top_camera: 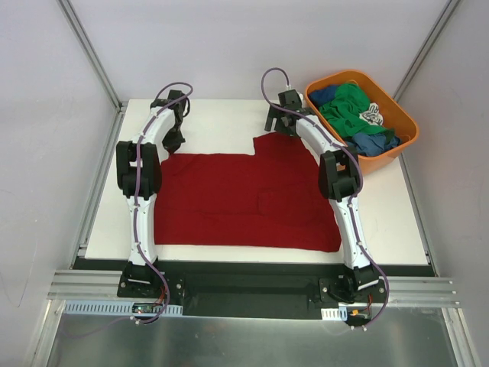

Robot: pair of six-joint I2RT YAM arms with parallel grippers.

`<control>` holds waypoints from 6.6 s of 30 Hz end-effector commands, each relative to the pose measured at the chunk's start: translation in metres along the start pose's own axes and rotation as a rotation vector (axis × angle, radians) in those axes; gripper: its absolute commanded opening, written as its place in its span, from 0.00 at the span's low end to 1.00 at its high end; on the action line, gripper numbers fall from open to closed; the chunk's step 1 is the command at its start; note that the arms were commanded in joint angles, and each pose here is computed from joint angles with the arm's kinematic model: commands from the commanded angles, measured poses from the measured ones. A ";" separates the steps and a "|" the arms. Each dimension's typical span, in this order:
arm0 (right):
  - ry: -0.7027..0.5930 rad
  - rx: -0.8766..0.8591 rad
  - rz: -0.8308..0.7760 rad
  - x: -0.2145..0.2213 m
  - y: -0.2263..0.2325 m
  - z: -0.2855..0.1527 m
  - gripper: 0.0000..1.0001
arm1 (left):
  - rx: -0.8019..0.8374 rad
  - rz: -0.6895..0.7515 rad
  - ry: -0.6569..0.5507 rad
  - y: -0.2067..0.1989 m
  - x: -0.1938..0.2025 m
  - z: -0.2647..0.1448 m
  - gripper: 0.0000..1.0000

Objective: Fold and stack the t-shirts
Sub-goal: Grap the side of the flattened tshirt furthest away from the robot with both arms, then fold the other side of the tshirt into a rectangle

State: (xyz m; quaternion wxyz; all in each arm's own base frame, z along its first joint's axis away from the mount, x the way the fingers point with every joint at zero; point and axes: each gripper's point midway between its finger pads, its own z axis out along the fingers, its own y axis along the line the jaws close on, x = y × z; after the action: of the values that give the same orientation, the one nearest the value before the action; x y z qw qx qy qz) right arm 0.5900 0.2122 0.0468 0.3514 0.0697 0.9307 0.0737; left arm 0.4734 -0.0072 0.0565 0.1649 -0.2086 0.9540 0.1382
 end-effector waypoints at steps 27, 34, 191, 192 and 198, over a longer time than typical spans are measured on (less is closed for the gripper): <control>0.000 0.113 -0.042 0.008 0.003 -0.022 0.24 | 0.117 -0.057 -0.008 0.010 -0.004 -0.023 0.00; -0.150 -0.022 -0.242 -0.028 0.028 -0.037 0.11 | 0.123 -0.064 -0.013 0.012 -0.004 -0.029 0.00; 0.584 -0.698 -0.517 0.311 0.045 -0.313 0.98 | 0.142 -0.062 0.155 0.050 0.167 -0.075 0.99; 0.601 -0.740 -0.546 0.317 0.051 -0.323 0.98 | 0.141 -0.062 0.151 0.050 0.166 -0.075 0.99; 0.668 -0.888 -0.615 0.327 0.065 -0.355 0.98 | 0.183 -0.055 0.157 0.041 0.160 -0.080 0.99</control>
State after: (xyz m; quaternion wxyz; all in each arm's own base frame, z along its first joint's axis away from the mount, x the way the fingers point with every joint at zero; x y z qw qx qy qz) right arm 0.1276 0.2889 0.0836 0.0509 -0.3403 0.8867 0.3088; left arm 0.2859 -0.0545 0.0578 0.0865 -0.2405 0.9660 0.0384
